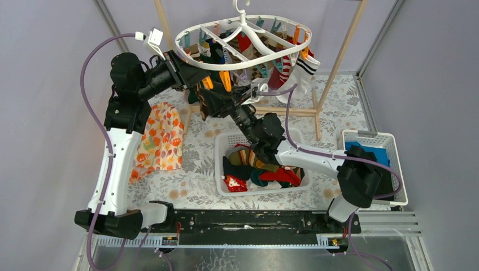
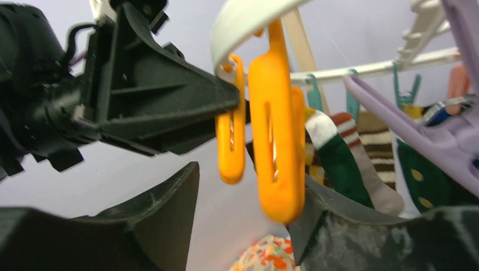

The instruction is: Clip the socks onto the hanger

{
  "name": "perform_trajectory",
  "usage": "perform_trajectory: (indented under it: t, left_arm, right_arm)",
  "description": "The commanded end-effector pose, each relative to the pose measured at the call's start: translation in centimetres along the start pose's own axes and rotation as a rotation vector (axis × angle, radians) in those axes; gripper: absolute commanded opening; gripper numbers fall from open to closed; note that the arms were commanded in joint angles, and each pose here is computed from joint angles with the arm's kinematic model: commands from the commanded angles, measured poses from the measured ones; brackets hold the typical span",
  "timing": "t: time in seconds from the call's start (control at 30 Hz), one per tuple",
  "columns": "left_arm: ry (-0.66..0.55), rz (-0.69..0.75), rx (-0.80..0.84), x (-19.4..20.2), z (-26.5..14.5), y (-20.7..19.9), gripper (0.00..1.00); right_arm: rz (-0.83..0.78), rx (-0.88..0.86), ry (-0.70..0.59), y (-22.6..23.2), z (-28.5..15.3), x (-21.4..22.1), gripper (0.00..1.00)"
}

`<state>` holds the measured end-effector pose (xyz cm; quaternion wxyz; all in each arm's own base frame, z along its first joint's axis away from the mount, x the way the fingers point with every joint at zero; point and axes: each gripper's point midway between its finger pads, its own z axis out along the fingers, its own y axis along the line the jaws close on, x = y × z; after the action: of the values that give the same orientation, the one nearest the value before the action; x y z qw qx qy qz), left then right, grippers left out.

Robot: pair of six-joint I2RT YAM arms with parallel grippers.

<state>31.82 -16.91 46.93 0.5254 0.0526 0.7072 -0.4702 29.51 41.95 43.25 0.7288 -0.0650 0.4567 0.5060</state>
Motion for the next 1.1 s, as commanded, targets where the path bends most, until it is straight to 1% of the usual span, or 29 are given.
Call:
perform_trajectory:
  t: [0.0,0.13,0.17,0.23,0.3,0.4,0.53,0.73,0.77,0.8,0.87,0.93,1.0,1.07]
  left_arm:
    - [-0.063,0.071,-0.005,-1.4,-0.3,-0.5,0.00]
    - [-0.063,0.077,0.007,-1.3,-0.5,-0.8,0.00]
    - [-0.061,0.074,0.008,-1.2,-0.5,-0.8,0.00]
    - [-0.058,0.074,0.010,-1.1,-0.5,-0.7,0.00]
    - [-0.056,0.079,0.013,-1.0,-0.7,-0.8,0.00]
    - [-0.048,0.082,0.020,-0.7,-0.7,-0.9,0.00]
    - [-0.043,0.081,0.022,-0.6,-0.8,-1.0,0.00]
    - [-0.043,0.076,0.022,-0.6,-0.8,-1.0,0.00]
    - [-0.042,0.074,0.021,-0.5,-0.8,-1.0,0.00]
    - [-0.040,0.071,0.020,-0.4,-0.8,-0.9,0.00]
    - [-0.037,0.071,0.018,-0.3,-0.8,-0.8,0.00]
    - [-0.037,0.074,0.017,-0.3,-0.8,-0.8,0.00]
    - [-0.034,0.075,0.018,-0.3,-0.8,-0.7,0.00]
    - [-0.031,0.073,0.018,-0.2,-0.8,-0.7,0.00]
  right_arm:
    - [-0.016,0.039,-0.023,0.4,-1.1,-3.4,0.70]
    - [-0.067,0.131,0.080,-1.4,-3.7,-3.3,0.98]
    - [-0.077,0.146,0.108,-1.7,-4.5,-3.2,1.00]
    - [-0.092,0.214,0.187,-3.1,-6.6,-2.6,1.00]
    - [-0.101,0.337,0.264,-5.4,-9.4,-2.1,1.00]
    - [-0.134,0.480,0.391,-7.9,-14.4,-1.8,1.00]
    - [-0.143,0.665,0.524,-11.3,-20.4,-1.9,1.00]
    - [-0.152,0.866,0.845,-15.2,-28.6,0.6,1.00]
    - [-0.160,0.889,0.886,-15.7,-29.6,1.0,0.97]
    - [-0.171,0.912,0.920,-16.1,-30.6,1.3,0.93]
    - [-0.169,0.940,0.965,-16.6,-32.1,2.0,0.84]
    - [-0.159,0.932,0.999,-16.6,-32.9,2.8,0.82]
    - [-0.126,0.844,1.051,-15.6,-33.2,4.2,0.79]
    - [-0.084,0.705,1.090,-14.1,-32.4,5.6,0.75]
